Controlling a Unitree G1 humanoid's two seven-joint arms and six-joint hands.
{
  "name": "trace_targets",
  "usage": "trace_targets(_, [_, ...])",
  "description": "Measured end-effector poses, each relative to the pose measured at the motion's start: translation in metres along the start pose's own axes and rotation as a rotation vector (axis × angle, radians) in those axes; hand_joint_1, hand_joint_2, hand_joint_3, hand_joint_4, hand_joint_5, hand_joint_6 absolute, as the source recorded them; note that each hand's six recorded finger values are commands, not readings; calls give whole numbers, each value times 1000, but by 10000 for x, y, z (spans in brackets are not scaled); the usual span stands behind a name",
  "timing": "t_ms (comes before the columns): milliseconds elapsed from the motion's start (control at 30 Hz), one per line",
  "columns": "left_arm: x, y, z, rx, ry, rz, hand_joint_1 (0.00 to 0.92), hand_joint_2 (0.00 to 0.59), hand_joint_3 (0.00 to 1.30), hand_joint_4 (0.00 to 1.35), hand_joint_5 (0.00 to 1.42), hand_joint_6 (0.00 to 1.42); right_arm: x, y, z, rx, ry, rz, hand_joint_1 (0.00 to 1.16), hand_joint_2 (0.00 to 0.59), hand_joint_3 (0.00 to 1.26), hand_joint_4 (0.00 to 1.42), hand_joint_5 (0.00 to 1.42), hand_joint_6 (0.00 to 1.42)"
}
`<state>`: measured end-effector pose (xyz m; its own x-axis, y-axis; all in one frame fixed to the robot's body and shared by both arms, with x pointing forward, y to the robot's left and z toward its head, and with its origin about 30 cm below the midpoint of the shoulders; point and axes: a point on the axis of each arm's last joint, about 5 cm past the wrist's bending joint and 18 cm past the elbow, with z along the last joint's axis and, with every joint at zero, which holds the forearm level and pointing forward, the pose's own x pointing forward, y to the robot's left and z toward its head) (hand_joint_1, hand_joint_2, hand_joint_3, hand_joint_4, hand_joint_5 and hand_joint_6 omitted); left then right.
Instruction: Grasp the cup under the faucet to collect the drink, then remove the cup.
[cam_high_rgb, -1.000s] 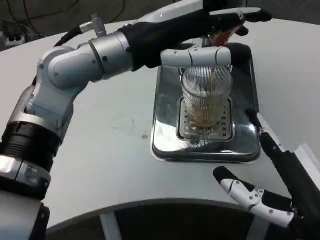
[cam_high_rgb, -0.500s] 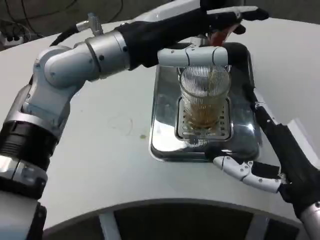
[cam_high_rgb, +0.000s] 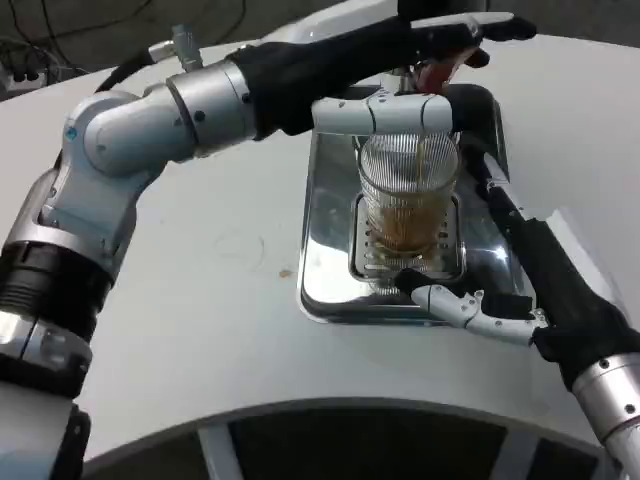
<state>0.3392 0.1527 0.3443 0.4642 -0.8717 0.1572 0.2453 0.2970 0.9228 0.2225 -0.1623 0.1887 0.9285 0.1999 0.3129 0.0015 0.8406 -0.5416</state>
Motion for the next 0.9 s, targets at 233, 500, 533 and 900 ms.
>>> trace_targets(233, [-10, 4, -4, 2, 2, 1, 0, 115, 119, 40, 121, 109, 86, 8, -41, 1, 8, -20, 782, 207, 0, 0, 16, 0])
trace_targets(500, [-14, 7, -8, 4, 1, 2, 0, 118, 120, 40, 121, 109, 232, 7, -79, 12, 17, -42, 788, 207, 0, 0, 15, 0])
trace_targets(533, [-14, 8, -8, 4, 1, 2, 0, 117, 121, 40, 121, 109, 251, 9, -87, 16, 21, -46, 788, 207, 0, 0, 15, 0])
trace_targets(900, [-17, 18, -5, 9, 1, 2, 0, 119, 121, 40, 121, 109, 448, 16, -76, 59, 19, -44, 790, 207, 0, 0, 15, 0])
